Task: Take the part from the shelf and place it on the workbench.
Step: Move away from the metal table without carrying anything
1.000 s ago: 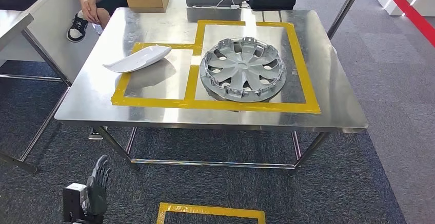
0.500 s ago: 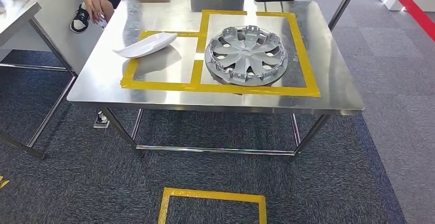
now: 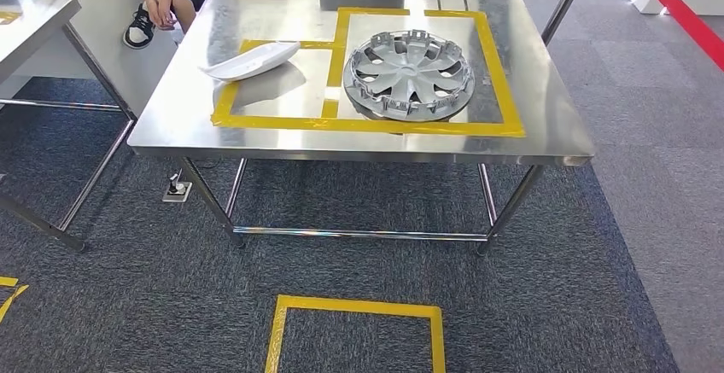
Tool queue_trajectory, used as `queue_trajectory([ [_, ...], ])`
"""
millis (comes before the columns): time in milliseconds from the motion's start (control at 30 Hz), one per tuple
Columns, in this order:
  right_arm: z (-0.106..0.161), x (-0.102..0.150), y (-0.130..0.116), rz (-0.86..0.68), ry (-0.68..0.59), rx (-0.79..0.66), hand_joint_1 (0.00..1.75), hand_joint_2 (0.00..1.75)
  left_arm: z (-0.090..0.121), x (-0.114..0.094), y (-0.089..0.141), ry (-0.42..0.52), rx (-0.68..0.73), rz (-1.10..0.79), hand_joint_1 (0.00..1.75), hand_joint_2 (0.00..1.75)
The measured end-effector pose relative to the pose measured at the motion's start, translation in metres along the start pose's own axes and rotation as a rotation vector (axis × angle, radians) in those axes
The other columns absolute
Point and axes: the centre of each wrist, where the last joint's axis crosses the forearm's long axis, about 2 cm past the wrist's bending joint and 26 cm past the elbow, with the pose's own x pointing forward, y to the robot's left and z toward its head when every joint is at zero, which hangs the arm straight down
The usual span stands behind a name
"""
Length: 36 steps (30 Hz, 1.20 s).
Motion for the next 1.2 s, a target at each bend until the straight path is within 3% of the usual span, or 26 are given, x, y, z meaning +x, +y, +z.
queue_trajectory([
  [467,-0.001,0.002,0.005,0.022,0.025,0.013,0.0,0.0,-0.004,0.012,-0.003,-0.001,-0.02,-0.014,0.0,0.0],
  [1200,-0.001,0.003,0.004,0.04,0.015,0.012,0.0,0.0,-0.001,0.003,-0.007,0.016,-0.013,0.01,0.0,0.0],
])
